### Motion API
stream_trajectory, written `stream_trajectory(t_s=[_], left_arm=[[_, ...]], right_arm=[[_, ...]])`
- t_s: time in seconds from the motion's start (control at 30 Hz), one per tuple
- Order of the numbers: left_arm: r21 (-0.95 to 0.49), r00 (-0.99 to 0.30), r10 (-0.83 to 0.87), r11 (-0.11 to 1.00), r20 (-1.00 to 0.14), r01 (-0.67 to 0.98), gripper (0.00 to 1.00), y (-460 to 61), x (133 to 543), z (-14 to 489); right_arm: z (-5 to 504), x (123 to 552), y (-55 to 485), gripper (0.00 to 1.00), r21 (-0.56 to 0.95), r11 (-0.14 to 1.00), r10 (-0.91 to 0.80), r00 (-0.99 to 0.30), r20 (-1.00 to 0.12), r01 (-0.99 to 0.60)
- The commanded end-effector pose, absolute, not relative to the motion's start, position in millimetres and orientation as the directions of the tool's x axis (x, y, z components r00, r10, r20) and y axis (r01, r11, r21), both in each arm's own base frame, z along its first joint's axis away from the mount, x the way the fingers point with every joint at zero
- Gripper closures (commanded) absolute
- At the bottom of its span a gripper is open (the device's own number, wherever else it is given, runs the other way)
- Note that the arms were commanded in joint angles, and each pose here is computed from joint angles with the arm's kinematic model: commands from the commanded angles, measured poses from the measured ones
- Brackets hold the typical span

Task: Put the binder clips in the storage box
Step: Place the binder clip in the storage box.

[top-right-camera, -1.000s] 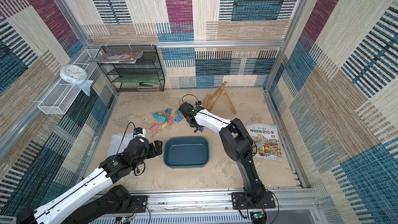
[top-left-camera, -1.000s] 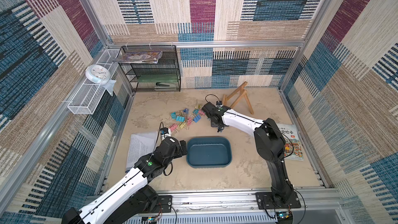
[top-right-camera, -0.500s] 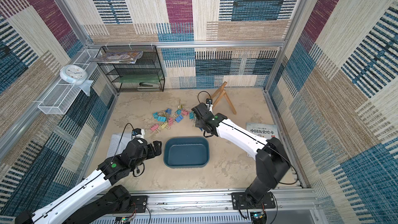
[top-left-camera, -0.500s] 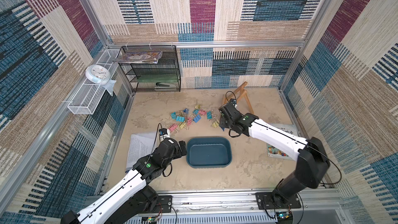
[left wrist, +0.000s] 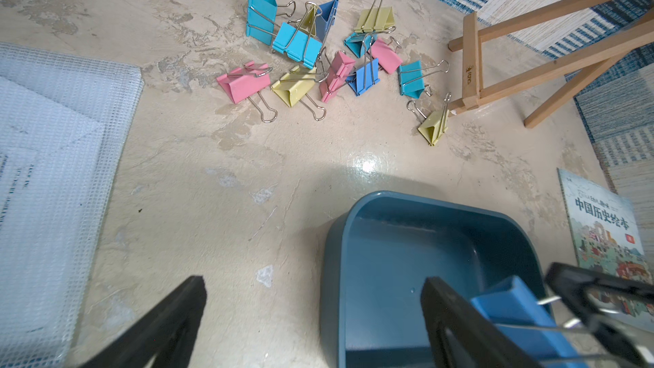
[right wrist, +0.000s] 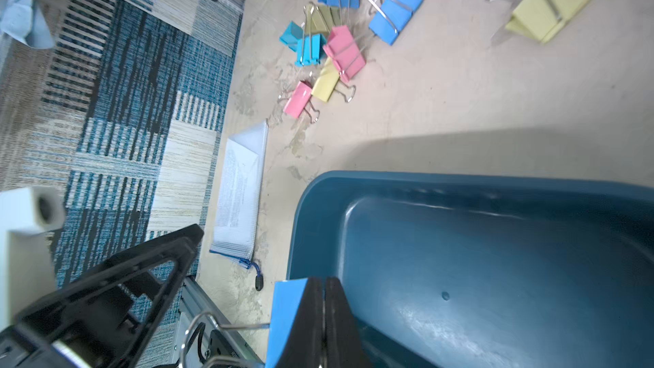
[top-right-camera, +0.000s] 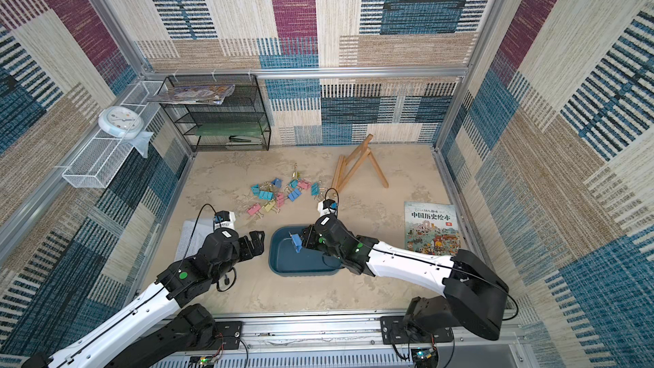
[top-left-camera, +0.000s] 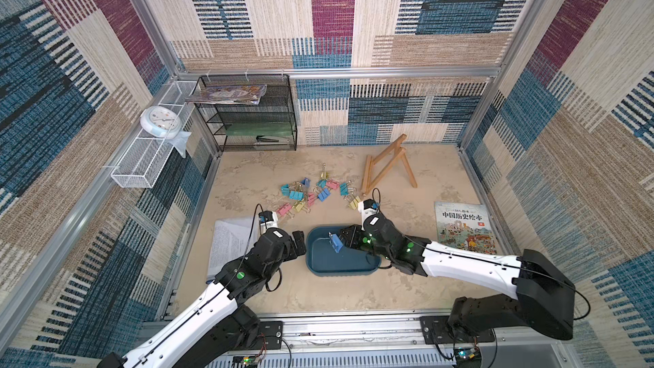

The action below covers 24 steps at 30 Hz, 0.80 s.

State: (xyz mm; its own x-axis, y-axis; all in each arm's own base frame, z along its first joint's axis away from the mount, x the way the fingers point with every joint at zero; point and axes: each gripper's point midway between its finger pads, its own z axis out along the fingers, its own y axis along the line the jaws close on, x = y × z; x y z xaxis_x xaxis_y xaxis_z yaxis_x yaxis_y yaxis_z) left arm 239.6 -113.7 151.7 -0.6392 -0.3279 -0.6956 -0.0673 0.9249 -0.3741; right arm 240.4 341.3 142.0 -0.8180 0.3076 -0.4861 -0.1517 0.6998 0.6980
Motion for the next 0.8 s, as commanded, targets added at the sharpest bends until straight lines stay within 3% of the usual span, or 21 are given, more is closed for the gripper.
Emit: stream_trajectory(t_s=[0.0,0.33,0.77], left_arm=[[-0.378,-0.632,-0.327,0.924,-0.703,-0.057,0.01,-114.9,241.3,153.5],[-0.364,-0.655,-0.299,0.931,-0.694,-0.039,0.01,-115.5,236.0,151.3],[-0.363,-0.645,-0.302,0.931,-0.702,-0.04,0.01,-113.1,235.6,153.6]], right_arm=[[148.2,250.2,365.6,1.0,0.755,0.642,0.395,-0.786,-0.475,-0.133],[87.7,273.2,376.5,1.0,0.661,0.749,0.404,-0.76,-0.51,-0.044],[59.8,272.3,382.4,1.0,0.66,0.749,0.399,-0.757,-0.517,-0.056]])
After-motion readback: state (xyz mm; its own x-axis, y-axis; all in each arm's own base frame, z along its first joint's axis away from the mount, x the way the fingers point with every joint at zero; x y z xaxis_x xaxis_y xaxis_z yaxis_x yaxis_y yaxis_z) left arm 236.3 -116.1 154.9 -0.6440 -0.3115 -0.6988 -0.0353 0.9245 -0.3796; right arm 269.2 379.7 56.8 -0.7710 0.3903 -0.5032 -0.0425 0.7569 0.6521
